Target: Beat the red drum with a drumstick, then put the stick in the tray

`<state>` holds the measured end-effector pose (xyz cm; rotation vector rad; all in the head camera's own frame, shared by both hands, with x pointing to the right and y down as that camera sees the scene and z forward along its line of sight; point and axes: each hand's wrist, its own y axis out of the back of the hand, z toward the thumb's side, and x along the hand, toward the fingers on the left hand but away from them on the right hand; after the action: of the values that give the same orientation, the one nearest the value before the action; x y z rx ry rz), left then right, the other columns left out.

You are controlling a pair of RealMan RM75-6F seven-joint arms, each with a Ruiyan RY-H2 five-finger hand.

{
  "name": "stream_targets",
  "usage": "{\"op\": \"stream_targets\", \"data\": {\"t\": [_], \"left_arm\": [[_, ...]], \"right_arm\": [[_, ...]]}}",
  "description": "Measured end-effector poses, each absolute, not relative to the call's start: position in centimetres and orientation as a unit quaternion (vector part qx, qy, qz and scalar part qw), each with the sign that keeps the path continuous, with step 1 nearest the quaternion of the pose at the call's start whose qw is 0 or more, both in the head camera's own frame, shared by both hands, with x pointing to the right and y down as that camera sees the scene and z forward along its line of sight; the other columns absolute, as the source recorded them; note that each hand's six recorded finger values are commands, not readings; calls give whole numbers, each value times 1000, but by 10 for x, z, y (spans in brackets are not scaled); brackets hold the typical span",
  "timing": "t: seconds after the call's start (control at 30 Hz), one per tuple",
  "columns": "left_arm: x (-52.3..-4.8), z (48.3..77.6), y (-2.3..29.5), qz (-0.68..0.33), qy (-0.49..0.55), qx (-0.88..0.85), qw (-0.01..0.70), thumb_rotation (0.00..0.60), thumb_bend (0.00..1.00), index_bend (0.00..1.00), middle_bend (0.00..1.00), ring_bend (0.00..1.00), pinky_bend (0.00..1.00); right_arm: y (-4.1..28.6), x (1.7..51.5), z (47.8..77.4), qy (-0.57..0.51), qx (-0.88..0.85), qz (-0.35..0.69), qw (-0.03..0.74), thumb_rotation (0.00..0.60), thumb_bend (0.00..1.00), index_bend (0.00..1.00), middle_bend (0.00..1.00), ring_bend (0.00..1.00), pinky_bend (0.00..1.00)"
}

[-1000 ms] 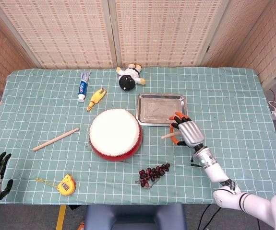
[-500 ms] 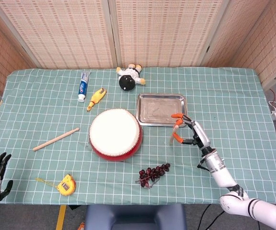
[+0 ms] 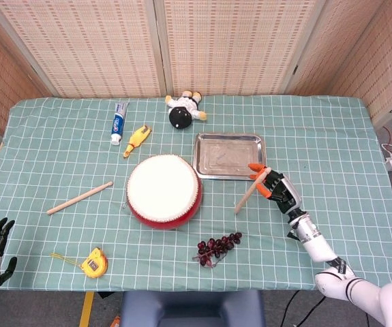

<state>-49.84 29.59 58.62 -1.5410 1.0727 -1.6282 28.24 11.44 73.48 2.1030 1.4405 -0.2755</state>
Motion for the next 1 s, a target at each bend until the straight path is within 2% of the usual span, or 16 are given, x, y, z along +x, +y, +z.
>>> {"op": "stream_targets", "data": {"t": [0.27, 0.53, 0.6, 0.73, 0.9, 1.0], "left_arm": [[-499, 590, 298, -622, 407, -589, 319, 600, 368, 0, 0, 0, 0], [-502, 591, 299, -624, 408, -587, 317, 600, 368, 0, 0, 0, 0], [-502, 592, 300, -624, 408, -587, 317, 600, 369, 0, 0, 0, 0], [-502, 592, 300, -624, 408, -587, 316, 600, 368, 0, 0, 0, 0], [-502, 593, 300, -623, 408, -588, 316, 600, 368, 0, 0, 0, 0], [-503, 594, 301, -624, 408, -588, 313, 600, 368, 0, 0, 0, 0]], "right_arm": [[122, 286, 748, 533, 784, -97, 304, 600, 427, 574, 213, 148, 205], [129, 285, 750, 519, 800, -98, 285, 600, 424, 496, 215, 148, 206], [131, 285, 751, 519, 800, -97, 286, 600, 382, 489, 215, 152, 207], [132, 286, 752, 518, 802, -99, 281, 600, 224, 450, 215, 157, 207], [135, 282, 754, 512, 807, -104, 277, 600, 129, 430, 215, 158, 207], [139, 274, 757, 498, 814, -109, 278, 600, 128, 428, 215, 160, 207]]}}
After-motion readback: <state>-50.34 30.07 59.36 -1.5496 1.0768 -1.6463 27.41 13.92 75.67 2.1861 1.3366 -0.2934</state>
